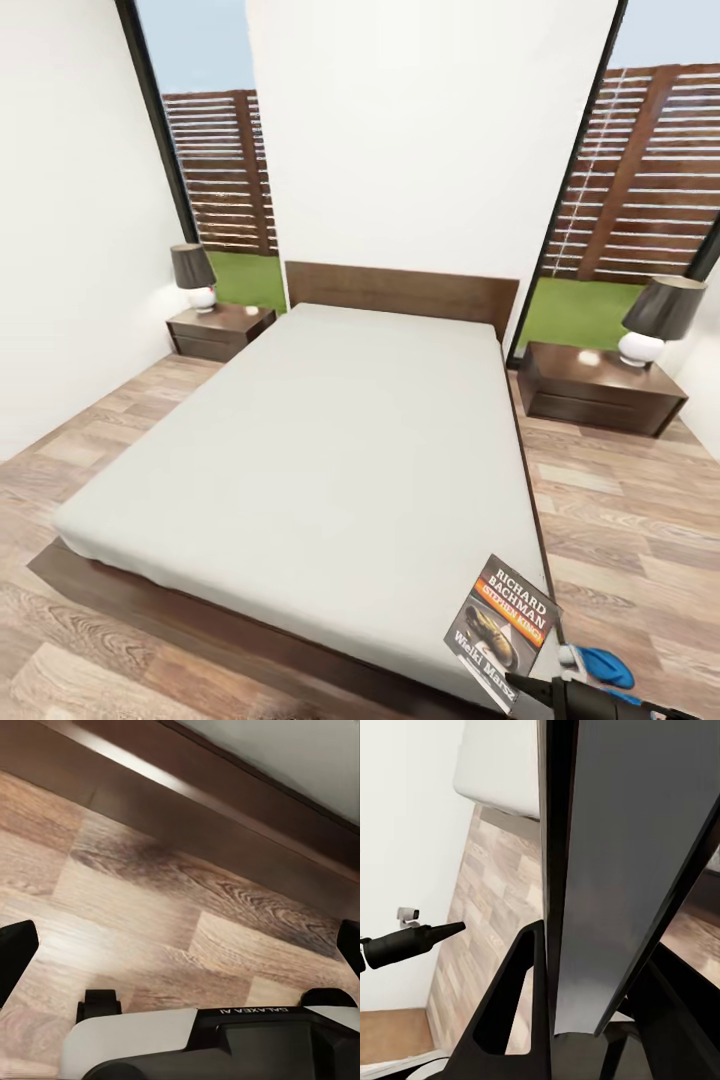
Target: In the bedroom, move the book from the bed onto either nightstand, and place the two sandals side by side next to the bed.
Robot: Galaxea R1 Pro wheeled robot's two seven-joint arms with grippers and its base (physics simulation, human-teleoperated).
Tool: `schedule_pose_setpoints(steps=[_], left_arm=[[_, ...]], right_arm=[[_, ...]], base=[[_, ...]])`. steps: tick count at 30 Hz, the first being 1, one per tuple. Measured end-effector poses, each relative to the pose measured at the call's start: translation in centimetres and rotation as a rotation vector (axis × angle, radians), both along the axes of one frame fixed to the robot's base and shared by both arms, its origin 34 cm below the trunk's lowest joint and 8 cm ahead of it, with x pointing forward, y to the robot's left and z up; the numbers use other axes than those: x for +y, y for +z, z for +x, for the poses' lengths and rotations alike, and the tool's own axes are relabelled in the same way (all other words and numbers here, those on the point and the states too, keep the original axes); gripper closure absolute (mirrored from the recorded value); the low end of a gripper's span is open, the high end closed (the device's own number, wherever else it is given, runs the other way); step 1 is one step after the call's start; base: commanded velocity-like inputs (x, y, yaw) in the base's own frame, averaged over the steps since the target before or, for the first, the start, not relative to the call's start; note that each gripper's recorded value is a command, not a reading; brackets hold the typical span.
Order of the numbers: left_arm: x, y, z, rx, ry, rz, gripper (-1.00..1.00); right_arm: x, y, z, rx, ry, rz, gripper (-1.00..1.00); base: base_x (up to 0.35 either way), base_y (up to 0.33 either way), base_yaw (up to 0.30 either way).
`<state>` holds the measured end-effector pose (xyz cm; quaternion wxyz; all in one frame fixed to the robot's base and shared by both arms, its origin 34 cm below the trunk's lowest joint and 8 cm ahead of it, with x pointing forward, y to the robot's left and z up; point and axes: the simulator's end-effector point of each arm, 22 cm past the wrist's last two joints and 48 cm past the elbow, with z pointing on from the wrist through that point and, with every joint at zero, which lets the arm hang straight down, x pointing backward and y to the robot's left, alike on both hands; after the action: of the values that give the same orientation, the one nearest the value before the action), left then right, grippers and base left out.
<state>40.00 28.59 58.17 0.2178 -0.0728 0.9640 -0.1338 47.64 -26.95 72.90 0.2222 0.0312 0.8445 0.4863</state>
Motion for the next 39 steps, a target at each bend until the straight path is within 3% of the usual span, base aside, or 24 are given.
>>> schedule_pose_setpoints(steps=[39], left_arm=[[-0.36, -0.04, -0.07, 0.001, -0.003, -0.004, -1.00]], right_arm=[[0.00, 0.00, 0.00, 0.000, 0.000, 0.000, 1.00]], base=[[0.000, 0.000, 0.288]])
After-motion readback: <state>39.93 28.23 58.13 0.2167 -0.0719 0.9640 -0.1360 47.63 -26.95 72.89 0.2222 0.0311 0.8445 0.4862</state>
